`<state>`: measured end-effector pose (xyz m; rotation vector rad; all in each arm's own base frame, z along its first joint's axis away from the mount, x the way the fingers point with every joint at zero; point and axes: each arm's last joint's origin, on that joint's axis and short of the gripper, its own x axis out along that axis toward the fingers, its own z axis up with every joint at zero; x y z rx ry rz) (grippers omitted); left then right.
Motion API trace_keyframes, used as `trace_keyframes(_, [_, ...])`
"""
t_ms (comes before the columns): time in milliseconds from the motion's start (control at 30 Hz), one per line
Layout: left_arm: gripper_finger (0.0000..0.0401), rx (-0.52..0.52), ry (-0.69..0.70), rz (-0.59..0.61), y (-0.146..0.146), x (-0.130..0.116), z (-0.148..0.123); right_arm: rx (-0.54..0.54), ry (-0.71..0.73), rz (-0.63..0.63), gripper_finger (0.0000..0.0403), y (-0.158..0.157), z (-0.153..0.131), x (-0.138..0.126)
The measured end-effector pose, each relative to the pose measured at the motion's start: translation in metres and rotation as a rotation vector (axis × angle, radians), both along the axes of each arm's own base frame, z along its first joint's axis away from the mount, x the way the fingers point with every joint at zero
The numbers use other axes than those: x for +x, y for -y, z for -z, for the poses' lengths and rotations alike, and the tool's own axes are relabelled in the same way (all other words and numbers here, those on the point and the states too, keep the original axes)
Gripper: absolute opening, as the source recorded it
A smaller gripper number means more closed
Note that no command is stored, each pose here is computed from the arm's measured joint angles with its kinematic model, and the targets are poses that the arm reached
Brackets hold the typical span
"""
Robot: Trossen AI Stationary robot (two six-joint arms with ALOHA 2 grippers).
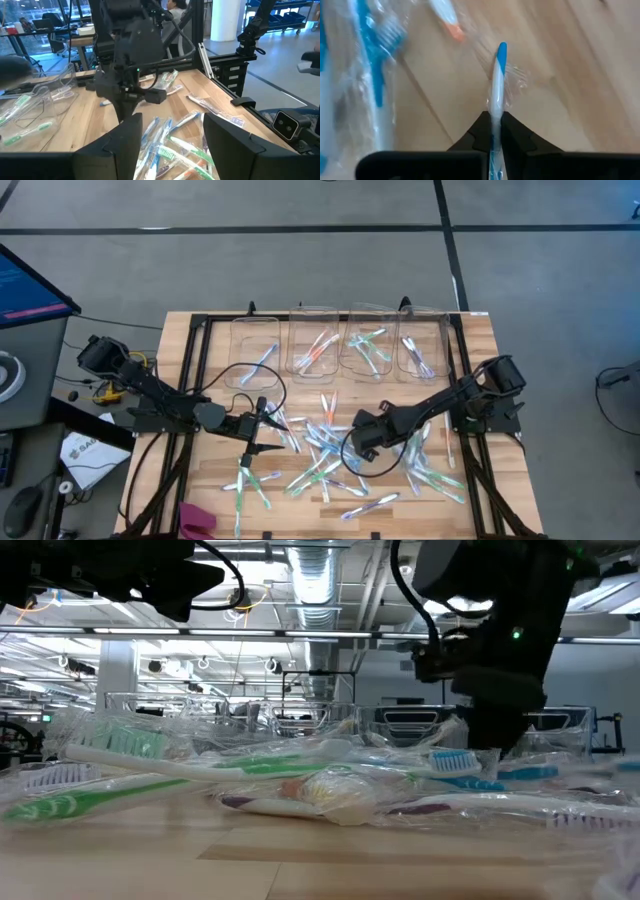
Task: Pick & Place Toothbrushes
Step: Put the blue toothbrush into the left transparent bin
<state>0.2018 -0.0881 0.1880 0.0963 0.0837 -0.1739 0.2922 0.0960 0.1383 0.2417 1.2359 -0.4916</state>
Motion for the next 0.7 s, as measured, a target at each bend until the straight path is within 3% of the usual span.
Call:
trace_keyframes(167, [0.0204, 0.000, 0.000, 0.000, 0.000, 0.000, 0.000, -0.091, -0.043, 0.018, 0.0011, -0.010, -0.023, 0.000])
trace_keyframes(467, [0.0204, 0.000, 0.000, 0.000, 0.000, 0.000, 0.000, -0.288, 0.001, -0.067, 0.0012, -0.046, -0.070, -0.005])
trace_keyframes(700, [0.0204, -0.002, 0.003, 0.000, 0.000, 0.000, 0.000, -0.549, 0.184, -0.078, 0.0012, -0.078, -0.106, -0.026])
